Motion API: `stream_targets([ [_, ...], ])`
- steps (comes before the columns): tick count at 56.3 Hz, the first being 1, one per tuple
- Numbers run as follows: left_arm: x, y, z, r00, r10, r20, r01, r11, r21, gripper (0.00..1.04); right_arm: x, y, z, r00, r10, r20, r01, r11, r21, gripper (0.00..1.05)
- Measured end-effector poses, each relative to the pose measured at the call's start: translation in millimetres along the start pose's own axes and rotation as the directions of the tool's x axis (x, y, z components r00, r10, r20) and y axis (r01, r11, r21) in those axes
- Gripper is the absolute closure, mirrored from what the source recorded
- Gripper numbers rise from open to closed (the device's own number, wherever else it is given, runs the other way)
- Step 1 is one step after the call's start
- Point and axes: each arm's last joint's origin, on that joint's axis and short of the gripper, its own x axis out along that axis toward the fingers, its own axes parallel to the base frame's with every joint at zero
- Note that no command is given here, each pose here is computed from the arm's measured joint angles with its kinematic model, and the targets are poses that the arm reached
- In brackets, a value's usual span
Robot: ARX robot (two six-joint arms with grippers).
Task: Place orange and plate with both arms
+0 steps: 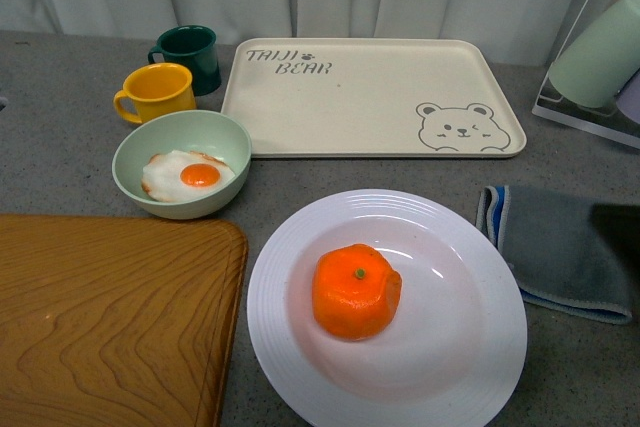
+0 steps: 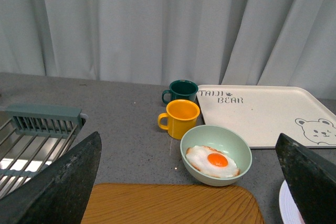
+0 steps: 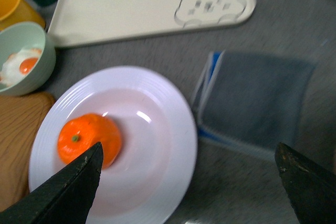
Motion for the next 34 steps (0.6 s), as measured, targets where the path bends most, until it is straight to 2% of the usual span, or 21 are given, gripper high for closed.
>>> stream_targets([
  [9, 0, 0, 0, 1.0, 0.0, 0.0, 0.0, 1.0, 0.0, 0.07, 31, 10, -10, 0.977, 0.074, -0.199, -0.037, 0.982, 0.184, 0.09],
  [21, 0, 0, 0, 1.0, 0.0, 0.0, 0.0, 1.0, 0.0, 0.07, 67, 6, -31, 0.915, 0.066, -0.397, 0.059, 0.954, 0.294, 0.09],
  [34, 0, 0, 0, 1.0, 0.0, 0.0, 0.0, 1.0, 0.0, 0.07, 95, -3, -30, 0.898, 0.078, -0.433, 0.091, 0.929, 0.357, 0.09],
])
